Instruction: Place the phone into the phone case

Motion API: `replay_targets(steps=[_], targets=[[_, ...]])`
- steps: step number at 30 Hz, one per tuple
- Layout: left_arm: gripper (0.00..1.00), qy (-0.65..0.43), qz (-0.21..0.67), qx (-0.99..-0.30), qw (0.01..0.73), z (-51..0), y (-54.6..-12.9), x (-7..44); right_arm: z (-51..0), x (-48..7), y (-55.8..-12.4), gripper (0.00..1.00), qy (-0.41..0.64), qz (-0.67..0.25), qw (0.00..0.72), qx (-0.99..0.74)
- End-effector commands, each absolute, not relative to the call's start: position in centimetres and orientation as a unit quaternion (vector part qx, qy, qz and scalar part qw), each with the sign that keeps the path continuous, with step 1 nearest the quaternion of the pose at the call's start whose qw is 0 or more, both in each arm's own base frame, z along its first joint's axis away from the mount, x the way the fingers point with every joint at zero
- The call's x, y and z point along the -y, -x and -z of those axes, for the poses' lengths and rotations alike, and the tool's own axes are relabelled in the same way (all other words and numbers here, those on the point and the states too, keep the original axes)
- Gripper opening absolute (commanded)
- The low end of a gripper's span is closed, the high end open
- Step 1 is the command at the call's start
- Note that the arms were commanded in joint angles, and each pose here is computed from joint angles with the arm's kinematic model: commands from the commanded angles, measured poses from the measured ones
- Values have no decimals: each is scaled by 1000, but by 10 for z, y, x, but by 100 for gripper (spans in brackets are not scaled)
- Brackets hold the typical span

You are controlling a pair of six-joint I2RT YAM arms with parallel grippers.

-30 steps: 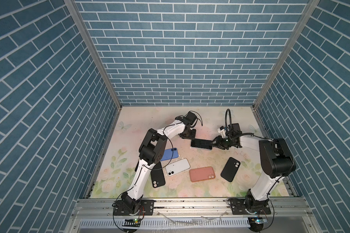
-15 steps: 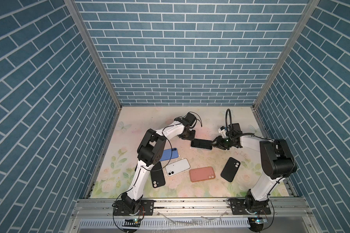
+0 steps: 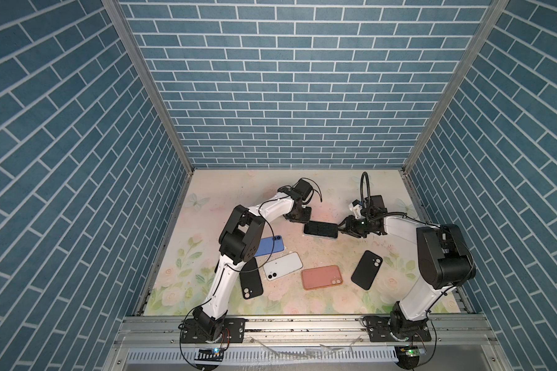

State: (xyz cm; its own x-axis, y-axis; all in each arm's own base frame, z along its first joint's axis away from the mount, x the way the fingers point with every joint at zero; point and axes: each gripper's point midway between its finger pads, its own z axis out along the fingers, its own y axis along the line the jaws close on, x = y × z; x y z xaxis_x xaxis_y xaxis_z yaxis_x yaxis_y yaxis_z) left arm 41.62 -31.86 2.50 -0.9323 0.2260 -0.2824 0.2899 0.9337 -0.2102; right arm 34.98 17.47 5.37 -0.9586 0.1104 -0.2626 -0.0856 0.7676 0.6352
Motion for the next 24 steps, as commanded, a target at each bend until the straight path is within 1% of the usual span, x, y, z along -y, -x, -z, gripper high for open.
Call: replay_targets(steps=[1, 5, 7, 10, 15, 18, 21, 24], targets=[[35, -145, 0, -989, -10, 50, -361, 261, -71, -173, -355, 39, 10, -332, 170, -928], [36, -151, 8, -988, -18, 48, -356, 262, -73, -173, -357, 42, 5, -331, 173, -928], [41, -152, 31, -988, -10, 42, -357, 270, -69, -171, -356, 44, -2, -325, 169, -930], [48, -148, 64, -987, 10, 27, -362, 281, -63, -169, -353, 46, -13, -325, 164, -931], [64, -136, 145, -979, 46, -5, -373, 308, -51, -171, -344, 50, -25, -337, 146, -930], [70, -129, 194, -971, 53, -18, -374, 323, -47, -173, -342, 51, -29, -343, 136, -929], [73, -118, 237, -963, 52, -24, -373, 334, -42, -175, -343, 51, -32, -348, 130, -928], [73, -107, 263, -958, 46, -21, -370, 339, -39, -179, -346, 51, -37, -360, 124, -924]])
